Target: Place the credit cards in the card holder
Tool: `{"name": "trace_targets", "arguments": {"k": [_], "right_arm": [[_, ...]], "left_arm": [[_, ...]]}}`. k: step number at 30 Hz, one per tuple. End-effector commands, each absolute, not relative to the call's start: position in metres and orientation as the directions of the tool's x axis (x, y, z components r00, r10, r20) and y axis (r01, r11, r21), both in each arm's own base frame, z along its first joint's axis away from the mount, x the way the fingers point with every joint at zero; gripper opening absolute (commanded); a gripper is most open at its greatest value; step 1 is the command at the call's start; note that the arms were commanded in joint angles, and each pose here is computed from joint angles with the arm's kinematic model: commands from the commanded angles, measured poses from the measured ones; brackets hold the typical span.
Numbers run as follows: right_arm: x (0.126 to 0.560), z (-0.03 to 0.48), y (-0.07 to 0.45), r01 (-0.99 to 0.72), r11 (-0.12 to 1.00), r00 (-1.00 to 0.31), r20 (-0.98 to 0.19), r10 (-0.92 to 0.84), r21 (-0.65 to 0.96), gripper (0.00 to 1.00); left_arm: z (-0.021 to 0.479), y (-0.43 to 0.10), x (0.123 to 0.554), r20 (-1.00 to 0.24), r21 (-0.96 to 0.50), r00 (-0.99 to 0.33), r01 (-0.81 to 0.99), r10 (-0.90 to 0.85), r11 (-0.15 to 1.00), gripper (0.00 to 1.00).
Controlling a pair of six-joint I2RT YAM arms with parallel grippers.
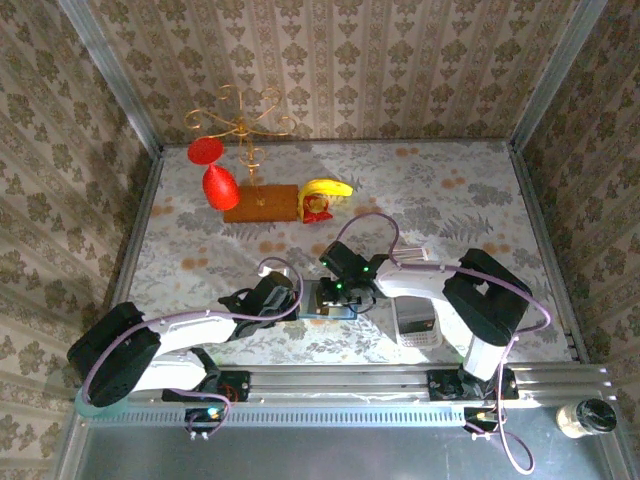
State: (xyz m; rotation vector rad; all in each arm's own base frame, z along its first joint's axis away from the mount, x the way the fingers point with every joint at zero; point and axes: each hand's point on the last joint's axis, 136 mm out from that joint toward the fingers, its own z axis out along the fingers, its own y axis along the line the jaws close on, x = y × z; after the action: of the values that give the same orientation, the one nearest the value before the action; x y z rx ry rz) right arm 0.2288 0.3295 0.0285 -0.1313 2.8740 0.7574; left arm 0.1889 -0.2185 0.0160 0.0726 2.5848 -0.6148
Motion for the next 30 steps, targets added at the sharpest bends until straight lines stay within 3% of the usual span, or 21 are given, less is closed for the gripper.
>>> {"name": "trace_targets", "arguments": {"k": [1,7,13,24,30], "right_arm": [[0.228,0.026,0.336,-0.141,0.871,-0.981,-0.185,-0.059,0.47,0.2],[0.234,0.044,0.345,-0.17,0.844,-0.968,-0.249,-0.044,0.509,0.21],[0.237,0.049,0.32,-0.151,0.894,-0.956,-0.293,-0.023,0.422,0.21],[0.249,0.027,0.296,-0.087,0.943,-0.96,-0.281,0.008,0.321,0.13],[0.25,0.016,0.301,-0.079,0.943,-0.966,-0.257,0.007,0.322,0.14]], "left_arm": [[-0.025,-0.195,0.156,-0.34,-0.331,-0.94,0.147,0.027,0.932,0.04],[-0.026,-0.196,0.156,-0.336,-0.334,-0.941,0.149,0.03,0.931,0.04],[-0.026,-0.198,0.157,-0.335,-0.334,-0.942,0.153,0.035,0.93,0.04],[-0.027,-0.199,0.157,-0.332,-0.333,-0.942,0.156,0.039,0.93,0.04],[-0.028,-0.198,0.155,-0.328,-0.331,-0.944,0.154,0.04,0.931,0.04]]}}
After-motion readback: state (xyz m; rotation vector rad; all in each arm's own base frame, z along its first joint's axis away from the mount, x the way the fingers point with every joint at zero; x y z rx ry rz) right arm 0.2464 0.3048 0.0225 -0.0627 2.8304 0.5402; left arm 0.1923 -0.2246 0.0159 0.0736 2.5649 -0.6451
